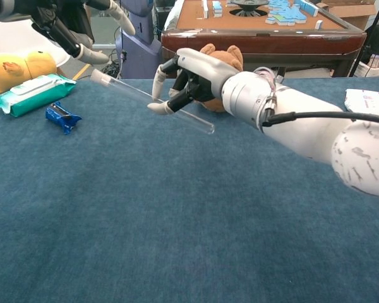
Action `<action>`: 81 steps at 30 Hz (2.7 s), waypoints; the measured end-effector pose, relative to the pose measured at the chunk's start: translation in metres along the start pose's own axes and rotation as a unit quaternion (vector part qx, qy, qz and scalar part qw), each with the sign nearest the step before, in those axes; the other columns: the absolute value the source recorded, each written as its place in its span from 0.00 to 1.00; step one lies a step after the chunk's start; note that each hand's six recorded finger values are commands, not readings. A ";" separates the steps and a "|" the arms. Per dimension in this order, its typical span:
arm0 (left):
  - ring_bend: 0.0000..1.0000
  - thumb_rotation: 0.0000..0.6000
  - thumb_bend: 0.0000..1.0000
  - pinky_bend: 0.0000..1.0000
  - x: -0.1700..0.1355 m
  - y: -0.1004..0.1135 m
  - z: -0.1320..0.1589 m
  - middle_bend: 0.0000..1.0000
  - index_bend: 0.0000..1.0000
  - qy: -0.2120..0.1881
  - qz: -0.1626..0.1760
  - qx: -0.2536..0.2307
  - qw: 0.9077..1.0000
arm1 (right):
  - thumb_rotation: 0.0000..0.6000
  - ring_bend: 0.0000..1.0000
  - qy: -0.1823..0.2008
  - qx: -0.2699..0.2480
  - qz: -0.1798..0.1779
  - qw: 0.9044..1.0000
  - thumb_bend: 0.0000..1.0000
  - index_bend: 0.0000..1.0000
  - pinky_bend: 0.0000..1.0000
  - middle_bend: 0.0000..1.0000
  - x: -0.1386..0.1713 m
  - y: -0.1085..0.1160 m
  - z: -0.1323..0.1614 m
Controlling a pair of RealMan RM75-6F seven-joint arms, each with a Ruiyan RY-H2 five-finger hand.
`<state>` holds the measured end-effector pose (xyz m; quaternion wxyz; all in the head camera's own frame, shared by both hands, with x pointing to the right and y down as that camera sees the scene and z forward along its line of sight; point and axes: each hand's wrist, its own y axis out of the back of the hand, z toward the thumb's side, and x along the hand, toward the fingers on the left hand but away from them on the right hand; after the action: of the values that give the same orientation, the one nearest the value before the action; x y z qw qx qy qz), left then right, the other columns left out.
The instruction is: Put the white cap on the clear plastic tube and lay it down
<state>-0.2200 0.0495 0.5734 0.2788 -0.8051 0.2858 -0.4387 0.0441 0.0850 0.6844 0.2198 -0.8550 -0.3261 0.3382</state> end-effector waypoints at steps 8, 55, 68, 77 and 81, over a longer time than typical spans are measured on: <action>0.96 1.00 0.30 1.00 -0.006 0.006 -0.026 1.00 0.10 0.029 0.011 0.013 0.999 | 1.00 1.00 -0.014 0.073 0.013 0.997 0.57 0.74 1.00 0.95 0.007 0.021 -0.013; 0.94 1.00 0.30 1.00 -0.028 -0.016 -0.072 0.99 0.12 0.073 0.021 0.014 0.997 | 1.00 1.00 -0.062 0.199 0.049 0.977 0.20 0.44 1.00 0.91 -0.012 -0.073 -0.076; 0.94 1.00 0.30 1.00 -0.031 -0.014 -0.078 1.00 0.14 0.083 0.029 0.011 0.996 | 1.00 1.00 -0.063 0.190 0.029 0.979 0.04 0.37 1.00 0.91 -0.010 -0.047 -0.066; 0.79 1.00 0.30 0.89 -0.051 -0.006 -0.112 0.87 0.16 0.128 0.053 -0.002 0.990 | 1.00 0.94 -0.065 0.178 -0.030 0.981 0.14 0.38 1.00 0.86 0.018 0.029 -0.067; 0.65 1.00 0.30 0.75 -0.065 -0.004 -0.127 0.75 0.18 0.148 0.066 0.000 0.987 | 1.00 0.87 -0.073 0.189 -0.053 0.978 0.20 0.40 1.00 0.80 0.047 0.074 -0.071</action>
<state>-0.3589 0.0727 0.5990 0.2616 -0.7106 0.3763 -0.5338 0.1521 0.0561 0.6679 0.3704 -0.7524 -0.3165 0.4432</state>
